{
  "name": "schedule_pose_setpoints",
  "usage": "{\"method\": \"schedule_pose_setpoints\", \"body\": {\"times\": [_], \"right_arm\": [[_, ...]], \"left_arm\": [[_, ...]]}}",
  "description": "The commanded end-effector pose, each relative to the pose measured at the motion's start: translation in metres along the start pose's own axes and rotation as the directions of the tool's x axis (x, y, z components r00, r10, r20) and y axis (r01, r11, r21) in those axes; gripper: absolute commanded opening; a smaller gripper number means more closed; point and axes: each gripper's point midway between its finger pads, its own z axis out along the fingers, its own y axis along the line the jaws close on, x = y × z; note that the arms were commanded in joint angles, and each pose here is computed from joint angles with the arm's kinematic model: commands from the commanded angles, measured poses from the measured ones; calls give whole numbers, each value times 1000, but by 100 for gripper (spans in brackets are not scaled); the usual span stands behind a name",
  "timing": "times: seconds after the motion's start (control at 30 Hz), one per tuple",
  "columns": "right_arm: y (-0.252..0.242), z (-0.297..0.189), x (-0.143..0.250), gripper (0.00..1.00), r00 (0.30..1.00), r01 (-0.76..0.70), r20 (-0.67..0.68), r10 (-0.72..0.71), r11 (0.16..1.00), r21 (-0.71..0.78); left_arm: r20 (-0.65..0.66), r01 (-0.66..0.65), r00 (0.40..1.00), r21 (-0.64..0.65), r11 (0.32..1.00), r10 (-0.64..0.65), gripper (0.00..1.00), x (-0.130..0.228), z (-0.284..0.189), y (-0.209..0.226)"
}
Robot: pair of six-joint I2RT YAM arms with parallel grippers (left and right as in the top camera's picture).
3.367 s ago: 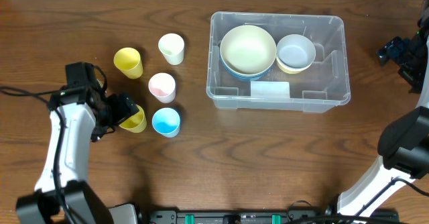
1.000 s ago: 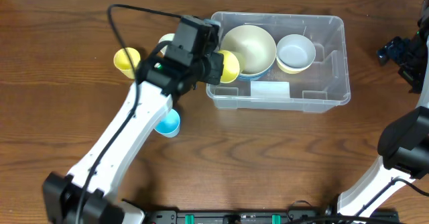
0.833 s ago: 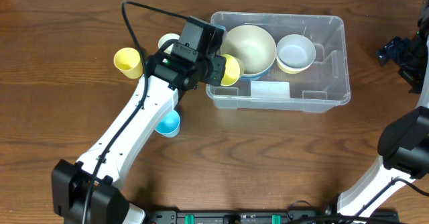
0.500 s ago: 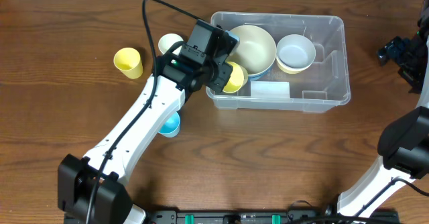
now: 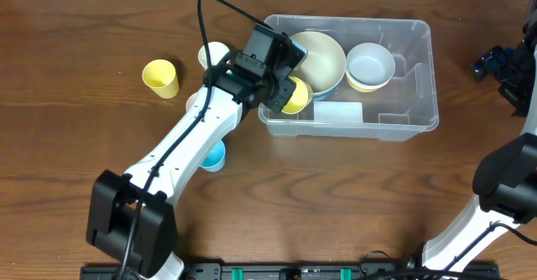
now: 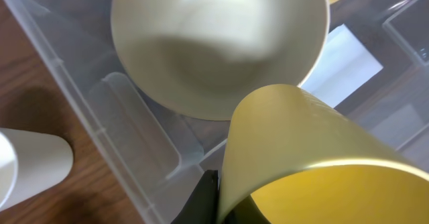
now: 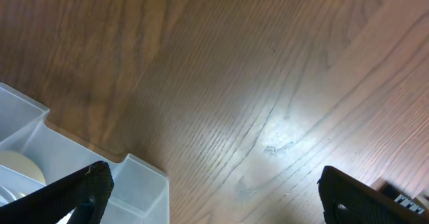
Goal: Pack container
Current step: 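Carry the yellow cup into the container's front left and release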
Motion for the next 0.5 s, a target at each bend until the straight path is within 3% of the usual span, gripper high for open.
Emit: {"method": "schedule_pose_setpoints", "body": {"times": [0.0,0.27,0.47], "right_arm": [[-1,0,0,99,1000,-15,5,15,1000,9],[-1,0,0,99,1000,-15,5,15,1000,9],[-1,0,0,99,1000,-15,5,15,1000,9]], "left_arm": [[-7,46,999,-47,998,-47,6,1,0,11],[-109,147,982,-86,985,-156,6,25,-9,25],[-88,144,985,-88,986,-152,6,1,-40,27]]}}
